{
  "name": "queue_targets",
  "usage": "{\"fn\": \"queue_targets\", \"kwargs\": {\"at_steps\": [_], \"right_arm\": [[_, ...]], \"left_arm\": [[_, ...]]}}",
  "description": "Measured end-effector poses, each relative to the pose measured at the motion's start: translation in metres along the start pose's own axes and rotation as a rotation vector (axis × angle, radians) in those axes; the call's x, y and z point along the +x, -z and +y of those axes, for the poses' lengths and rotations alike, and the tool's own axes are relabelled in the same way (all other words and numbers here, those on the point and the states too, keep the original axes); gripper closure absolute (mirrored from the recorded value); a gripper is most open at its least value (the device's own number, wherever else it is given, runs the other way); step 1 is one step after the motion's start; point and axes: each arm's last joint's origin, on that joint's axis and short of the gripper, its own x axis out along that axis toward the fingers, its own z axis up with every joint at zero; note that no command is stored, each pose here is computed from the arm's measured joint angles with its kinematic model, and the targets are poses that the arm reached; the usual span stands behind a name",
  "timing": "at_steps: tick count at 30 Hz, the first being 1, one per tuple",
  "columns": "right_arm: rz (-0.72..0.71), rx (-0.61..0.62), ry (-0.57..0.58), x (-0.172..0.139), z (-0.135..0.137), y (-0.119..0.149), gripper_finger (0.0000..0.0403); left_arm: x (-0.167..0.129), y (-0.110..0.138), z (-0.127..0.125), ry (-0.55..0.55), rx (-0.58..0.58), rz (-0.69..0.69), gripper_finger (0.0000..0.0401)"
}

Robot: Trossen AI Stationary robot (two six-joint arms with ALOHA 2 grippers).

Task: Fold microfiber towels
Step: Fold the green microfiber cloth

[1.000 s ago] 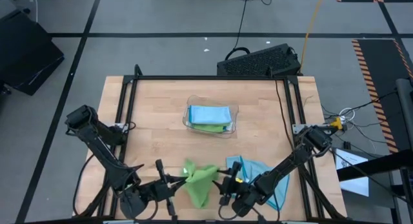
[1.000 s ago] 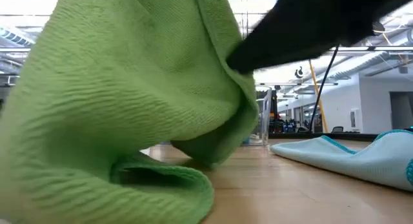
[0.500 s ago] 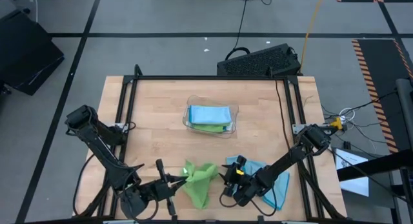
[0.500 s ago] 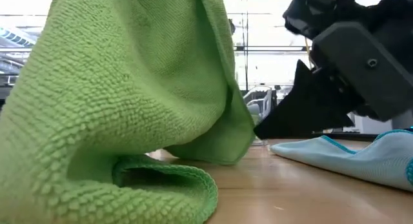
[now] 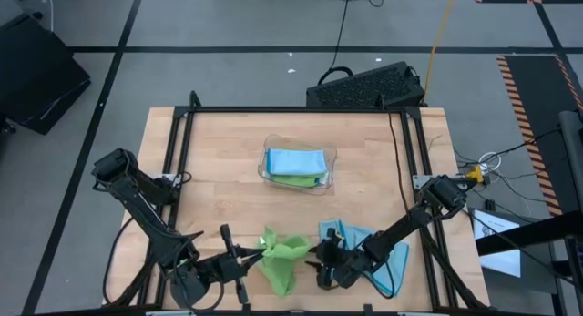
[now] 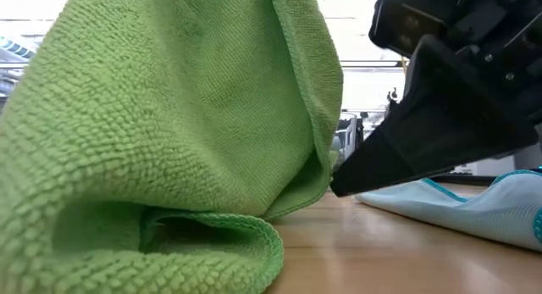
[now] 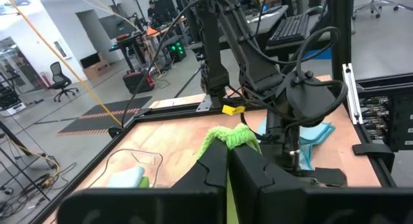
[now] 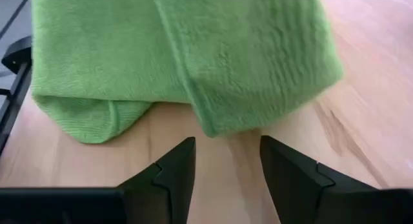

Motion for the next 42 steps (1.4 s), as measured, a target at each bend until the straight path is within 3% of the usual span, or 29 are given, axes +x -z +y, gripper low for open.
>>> {"fn": "queue_targets", "kwargs": {"at_steps": [8,13,19,24,30,40,42], "right_arm": [[-0.005,0.064,-0.042,0.004,-0.002,0.007,0.0237],[-0.062,0.096,-0.076,0.024,0.002,0.017,0.0212],[-0.089,0.122,0.006,0.04,-0.008,0.023,0.0183],[-0.098,0.121,0.028,0.041,-0.009,0.024,0.0185],[-0.082,0.095,0.039,0.038,-0.01,0.023,0.0234],[0.042,-0.03,0.136,0.013,-0.017,0.007,0.0384],[0.052,-0.045,0.138,0.01,-0.017,0.005,0.0397]], "left_arm": [[0.001,0.0,0.001,-0.005,-0.004,0.001,0.0388],[0.003,0.0,0.002,-0.012,-0.009,0.003,0.0397],[0.004,0.0,0.002,-0.015,-0.013,0.004,0.0389],[0.004,0.0,0.002,-0.012,-0.005,0.004,0.0395],[0.002,0.0,0.001,-0.006,-0.004,0.003,0.0385],[-0.002,0.0,-0.001,0.005,0.011,-0.001,0.0388],[-0.002,0.0,-0.001,0.005,0.011,-0.001,0.0393]]}}
